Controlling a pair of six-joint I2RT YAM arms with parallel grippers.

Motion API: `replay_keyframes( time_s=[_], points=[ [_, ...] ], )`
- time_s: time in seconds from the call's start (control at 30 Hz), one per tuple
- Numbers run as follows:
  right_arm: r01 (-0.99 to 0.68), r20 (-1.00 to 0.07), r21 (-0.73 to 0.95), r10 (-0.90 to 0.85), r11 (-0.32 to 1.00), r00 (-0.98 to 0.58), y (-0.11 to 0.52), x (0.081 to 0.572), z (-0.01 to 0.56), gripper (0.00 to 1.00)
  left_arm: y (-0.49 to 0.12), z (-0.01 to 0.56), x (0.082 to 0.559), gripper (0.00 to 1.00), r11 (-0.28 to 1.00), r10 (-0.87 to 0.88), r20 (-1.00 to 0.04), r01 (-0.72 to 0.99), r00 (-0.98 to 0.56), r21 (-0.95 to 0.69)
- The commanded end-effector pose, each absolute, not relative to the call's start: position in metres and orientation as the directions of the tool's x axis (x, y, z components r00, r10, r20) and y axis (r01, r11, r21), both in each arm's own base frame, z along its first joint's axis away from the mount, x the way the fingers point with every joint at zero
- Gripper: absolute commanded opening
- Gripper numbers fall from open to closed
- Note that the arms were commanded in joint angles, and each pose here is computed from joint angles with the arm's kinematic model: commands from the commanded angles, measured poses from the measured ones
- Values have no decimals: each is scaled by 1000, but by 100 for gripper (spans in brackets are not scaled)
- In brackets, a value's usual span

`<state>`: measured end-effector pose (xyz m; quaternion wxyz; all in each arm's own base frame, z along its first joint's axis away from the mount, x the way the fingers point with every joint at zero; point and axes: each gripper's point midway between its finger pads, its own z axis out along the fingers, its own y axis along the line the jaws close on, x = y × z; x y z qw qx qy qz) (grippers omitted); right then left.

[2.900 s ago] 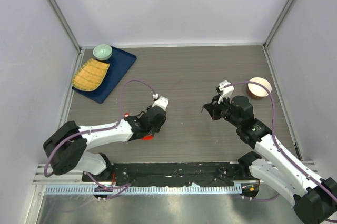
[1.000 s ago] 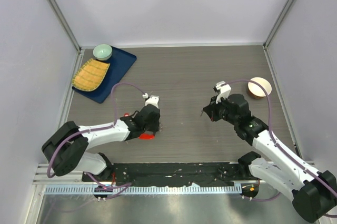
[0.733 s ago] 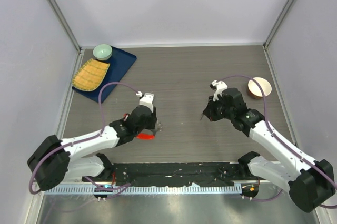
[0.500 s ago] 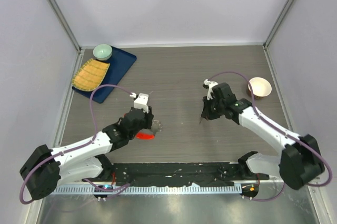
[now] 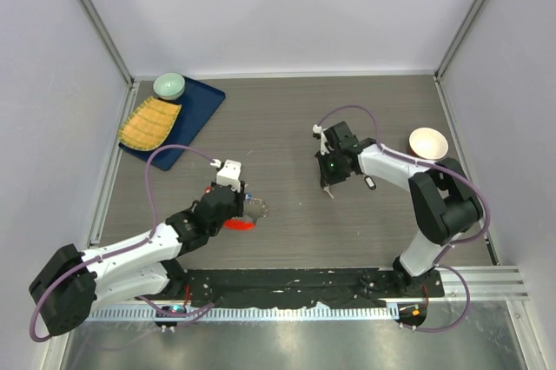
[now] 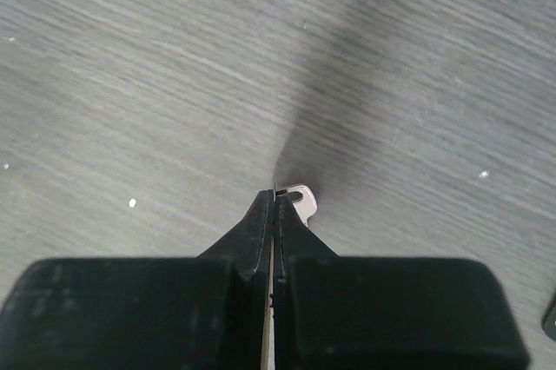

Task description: Put the keys on the keyring

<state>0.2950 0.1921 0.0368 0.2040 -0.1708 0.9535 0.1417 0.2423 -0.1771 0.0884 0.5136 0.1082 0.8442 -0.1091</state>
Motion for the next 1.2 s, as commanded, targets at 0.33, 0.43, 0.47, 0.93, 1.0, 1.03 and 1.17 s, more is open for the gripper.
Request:
replay_keyframes(
  time_s=[0.33,0.43,0.47,0.93,1.0,1.03,1.17],
  points=[
    [-477,-553,122,-340,870,-761,214,323,26,4,-178,100,250,31,956,44,-913,282,-405,-79],
    [-477,-555,124,-338,870,-760,213,318,23,8,-178,97,251,31,957,48,-911,281,-410,-76],
    [-479,-561,123,-337,869,-756,214,318,24,11,-178,97,250,31,957,49,-910,282,-411,-76],
    [-510,-672,96,-322,855,-667,224,320,74,28,-180,93,251,31,955,57,-906,286,-420,-73],
    [-525,-689,100,-322,845,-650,227,318,86,30,-181,94,250,31,954,59,-906,290,-419,-72],
    [-546,-700,94,-335,832,-631,229,318,91,32,-180,93,250,31,954,61,-905,290,-420,-70],
    [-700,-743,136,-396,701,-540,252,303,105,33,-181,95,251,31,954,53,-908,290,-415,-76]
  ],
)
